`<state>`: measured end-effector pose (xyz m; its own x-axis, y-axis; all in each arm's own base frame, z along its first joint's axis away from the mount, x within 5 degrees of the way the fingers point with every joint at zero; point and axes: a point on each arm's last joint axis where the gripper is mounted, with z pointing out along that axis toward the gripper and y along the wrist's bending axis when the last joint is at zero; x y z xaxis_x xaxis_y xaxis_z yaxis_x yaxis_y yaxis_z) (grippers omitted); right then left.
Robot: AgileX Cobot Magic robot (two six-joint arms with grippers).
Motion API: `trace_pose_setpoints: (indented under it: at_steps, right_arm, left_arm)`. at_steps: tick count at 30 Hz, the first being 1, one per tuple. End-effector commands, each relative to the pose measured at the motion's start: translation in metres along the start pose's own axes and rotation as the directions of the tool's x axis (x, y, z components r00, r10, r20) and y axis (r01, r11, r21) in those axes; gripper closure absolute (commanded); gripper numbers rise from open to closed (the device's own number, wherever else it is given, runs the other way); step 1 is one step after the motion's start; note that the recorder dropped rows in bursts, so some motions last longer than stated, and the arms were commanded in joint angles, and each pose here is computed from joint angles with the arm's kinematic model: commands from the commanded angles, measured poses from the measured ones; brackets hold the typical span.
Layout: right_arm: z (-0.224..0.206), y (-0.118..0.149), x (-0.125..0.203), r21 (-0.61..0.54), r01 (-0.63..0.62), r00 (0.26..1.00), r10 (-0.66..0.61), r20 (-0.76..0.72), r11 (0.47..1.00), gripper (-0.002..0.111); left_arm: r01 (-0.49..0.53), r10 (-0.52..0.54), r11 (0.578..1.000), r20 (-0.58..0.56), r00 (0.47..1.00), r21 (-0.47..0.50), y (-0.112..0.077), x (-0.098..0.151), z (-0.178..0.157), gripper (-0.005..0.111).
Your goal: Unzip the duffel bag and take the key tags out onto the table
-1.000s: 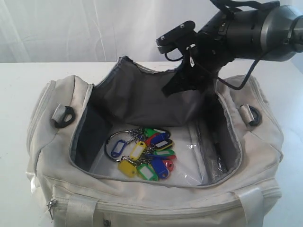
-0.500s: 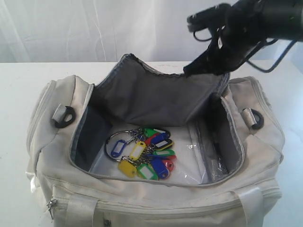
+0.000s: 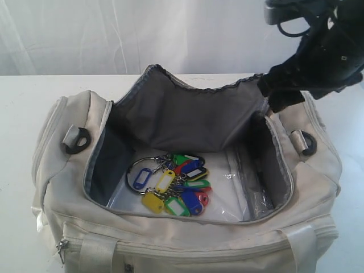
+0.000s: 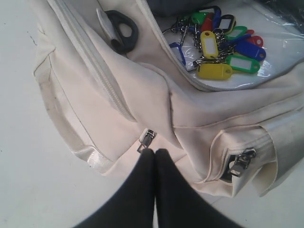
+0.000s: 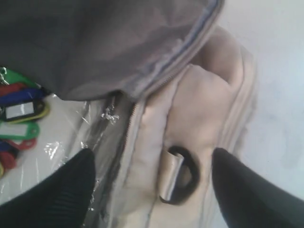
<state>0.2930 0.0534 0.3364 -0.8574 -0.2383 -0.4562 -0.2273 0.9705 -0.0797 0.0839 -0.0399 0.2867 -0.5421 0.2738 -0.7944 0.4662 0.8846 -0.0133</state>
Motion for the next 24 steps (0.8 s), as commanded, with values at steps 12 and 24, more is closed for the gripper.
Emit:
trace_pose_setpoints:
  at_steps: [12, 24]
  right_arm:
    - [0.059, -0.066, 0.043, -0.025, -0.189, 0.982, 0.188, -0.01, 0.982, 0.039]
    - [0.097, -0.073, 0.048, -0.029, -0.297, 0.953, 0.294, -0.065, 0.955, 0.108]
  left_arm:
    - [0.009, -0.009, 1.0, -0.009, 1.0, 0.014, -0.002, 0.002, 0.0, 0.107]
    - [0.005, -0.004, 1.0, -0.005, 1.0, 0.013, -0.001, 0.002, 0.0, 0.107]
